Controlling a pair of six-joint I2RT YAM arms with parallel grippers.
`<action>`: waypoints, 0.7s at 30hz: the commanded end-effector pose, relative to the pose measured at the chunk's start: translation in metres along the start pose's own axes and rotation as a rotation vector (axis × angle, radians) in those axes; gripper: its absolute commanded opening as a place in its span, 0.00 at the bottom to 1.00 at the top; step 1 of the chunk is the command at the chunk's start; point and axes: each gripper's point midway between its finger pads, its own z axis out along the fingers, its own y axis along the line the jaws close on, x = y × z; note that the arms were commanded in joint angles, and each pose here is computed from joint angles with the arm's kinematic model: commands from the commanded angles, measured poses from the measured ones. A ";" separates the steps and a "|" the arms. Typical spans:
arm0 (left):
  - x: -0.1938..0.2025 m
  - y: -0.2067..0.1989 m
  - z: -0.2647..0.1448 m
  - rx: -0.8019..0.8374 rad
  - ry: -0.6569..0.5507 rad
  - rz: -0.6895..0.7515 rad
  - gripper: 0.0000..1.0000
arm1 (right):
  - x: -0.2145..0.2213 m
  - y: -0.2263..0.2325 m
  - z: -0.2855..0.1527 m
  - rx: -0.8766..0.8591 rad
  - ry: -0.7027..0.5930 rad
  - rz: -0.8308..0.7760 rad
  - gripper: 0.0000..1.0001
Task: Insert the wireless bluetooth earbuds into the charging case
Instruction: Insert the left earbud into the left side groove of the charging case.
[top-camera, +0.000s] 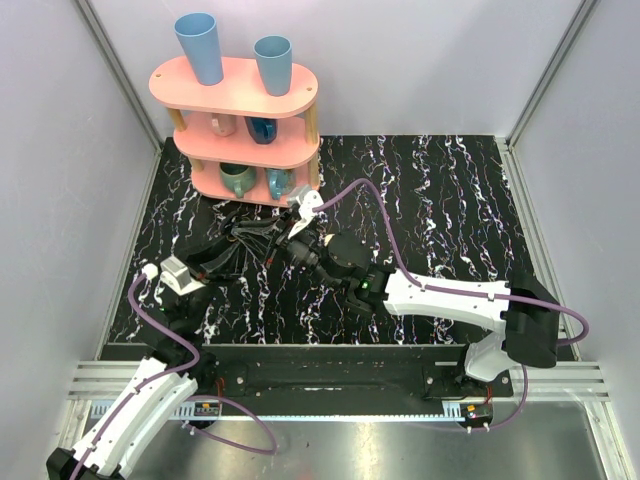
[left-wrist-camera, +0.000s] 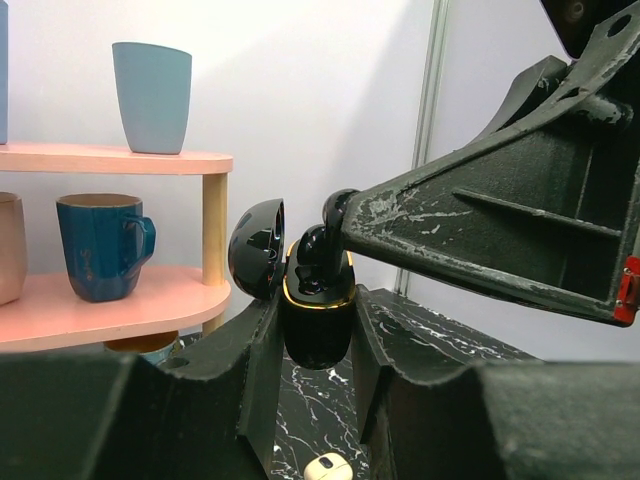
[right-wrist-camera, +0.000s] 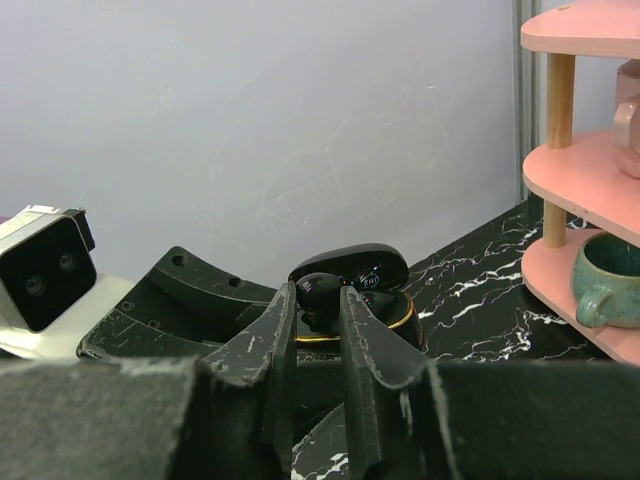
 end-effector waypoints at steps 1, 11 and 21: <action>-0.042 -0.002 0.004 -0.003 -0.151 0.019 0.00 | 0.000 -0.005 -0.005 0.035 0.021 -0.026 0.20; -0.032 -0.006 0.004 0.025 -0.116 0.013 0.00 | -0.015 0.007 0.012 -0.005 -0.013 -0.028 0.19; -0.031 -0.006 0.003 0.025 -0.116 0.014 0.00 | -0.015 0.018 0.014 -0.047 -0.015 0.036 0.19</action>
